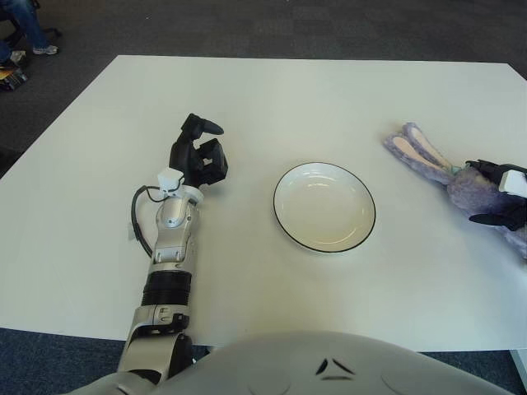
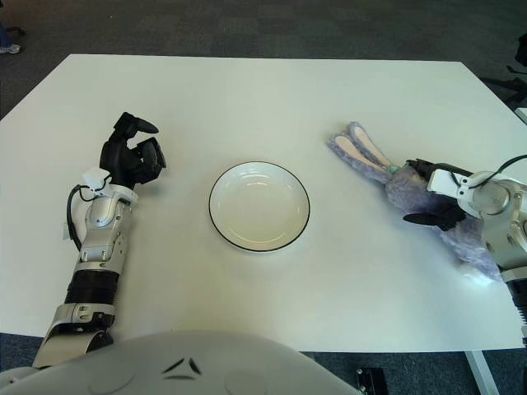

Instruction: Put the doll into the plate.

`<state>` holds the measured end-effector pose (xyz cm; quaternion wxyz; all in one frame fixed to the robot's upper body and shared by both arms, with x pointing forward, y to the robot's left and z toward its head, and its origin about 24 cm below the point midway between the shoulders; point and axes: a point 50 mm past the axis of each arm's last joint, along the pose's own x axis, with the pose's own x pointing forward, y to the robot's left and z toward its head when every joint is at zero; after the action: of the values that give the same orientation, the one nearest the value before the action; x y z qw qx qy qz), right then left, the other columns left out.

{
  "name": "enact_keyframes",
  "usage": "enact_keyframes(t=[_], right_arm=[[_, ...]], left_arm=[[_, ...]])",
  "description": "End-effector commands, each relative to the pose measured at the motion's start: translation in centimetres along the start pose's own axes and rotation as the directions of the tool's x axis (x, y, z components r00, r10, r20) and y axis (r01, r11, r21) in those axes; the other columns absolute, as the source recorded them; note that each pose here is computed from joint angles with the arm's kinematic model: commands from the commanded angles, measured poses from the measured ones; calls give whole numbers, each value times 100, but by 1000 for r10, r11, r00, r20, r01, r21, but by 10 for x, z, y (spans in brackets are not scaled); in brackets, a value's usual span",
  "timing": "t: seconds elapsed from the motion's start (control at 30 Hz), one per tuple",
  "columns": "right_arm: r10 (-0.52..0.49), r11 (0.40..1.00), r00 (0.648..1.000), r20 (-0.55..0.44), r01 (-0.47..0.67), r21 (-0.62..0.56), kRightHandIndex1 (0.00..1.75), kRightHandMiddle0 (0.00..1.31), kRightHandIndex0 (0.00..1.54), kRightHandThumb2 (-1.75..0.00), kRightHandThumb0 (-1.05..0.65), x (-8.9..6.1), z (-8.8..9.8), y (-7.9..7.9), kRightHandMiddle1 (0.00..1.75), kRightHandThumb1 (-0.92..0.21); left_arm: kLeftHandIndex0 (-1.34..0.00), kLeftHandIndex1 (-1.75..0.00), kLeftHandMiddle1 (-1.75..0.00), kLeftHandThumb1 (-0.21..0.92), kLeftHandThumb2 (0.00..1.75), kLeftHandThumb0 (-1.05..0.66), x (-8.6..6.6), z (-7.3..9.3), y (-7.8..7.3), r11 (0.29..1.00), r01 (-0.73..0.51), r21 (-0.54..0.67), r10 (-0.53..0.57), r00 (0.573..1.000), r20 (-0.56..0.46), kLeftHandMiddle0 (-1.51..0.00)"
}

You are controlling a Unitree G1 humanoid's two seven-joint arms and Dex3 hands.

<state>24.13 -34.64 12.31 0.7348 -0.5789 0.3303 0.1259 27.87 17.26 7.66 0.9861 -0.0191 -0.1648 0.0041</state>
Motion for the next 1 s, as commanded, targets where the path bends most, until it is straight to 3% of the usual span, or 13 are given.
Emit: enact_keyframes(t=[0.0, 0.2, 0.4, 0.43, 0.47, 0.53, 0.63, 0.73, 0.97], right_arm=[[84, 995, 996, -18, -83, 45, 153, 0, 33, -101, -39, 4, -3, 26, 0, -26], [-12, 998, 1000, -11, 13, 69, 160, 0, 30, -97, -49, -2, -2, 20, 0, -31], [-152, 985, 988, 4, 151, 84, 162, 0, 25, -94, -47, -3, -2, 17, 55, -35], [-170, 982, 985, 5, 169, 84, 161, 0, 36, -93, -16, -3, -2, 16, 79, -41], [-186, 979, 983, 3, 185, 88, 159, 0, 43, -92, 4, -4, -3, 14, 96, -46], [-198, 976, 980, 0, 197, 98, 158, 0, 50, -95, 22, -7, -2, 10, 120, -47], [-204, 973, 979, -1, 203, 112, 162, 0, 56, -106, 36, -12, 0, 2, 149, -43], [-203, 971, 979, -10, 202, 131, 166, 0, 57, -114, 41, -17, 3, -2, 164, -40], [-190, 970, 981, -37, 194, 144, 174, 7, 57, -126, 45, -22, 9, -5, 174, -35]], left_arm=[[-43, -175, -175, 55, 103, -41, -10, -10, 4, 1000, -17, 16, 17, 999, -43, -106], [-43, -175, -175, 55, 103, -41, -9, -11, 5, 1000, -17, 20, 17, 999, -46, -106], [-43, -175, -175, 55, 103, -41, -10, -11, 5, 1000, -20, 19, 21, 999, -49, -106], [-43, -175, -175, 55, 103, -41, -10, -11, 5, 1000, -20, 20, 21, 999, -49, -106], [-43, -175, -175, 55, 103, -41, -10, -11, 5, 1000, -20, 19, 21, 999, -49, -106], [-43, -175, -175, 55, 103, -41, -10, -11, 5, 1000, -19, 18, 20, 999, -49, -106], [-43, -175, -175, 55, 103, -41, -9, -11, 5, 1000, -18, 15, 19, 998, -52, -107], [-43, -175, -175, 55, 103, -41, -10, -11, 5, 1000, -18, 9, 18, 998, -56, -107], [-43, -175, -175, 55, 102, -41, -9, -12, 5, 1000, -17, 5, 17, 998, -62, -106]])
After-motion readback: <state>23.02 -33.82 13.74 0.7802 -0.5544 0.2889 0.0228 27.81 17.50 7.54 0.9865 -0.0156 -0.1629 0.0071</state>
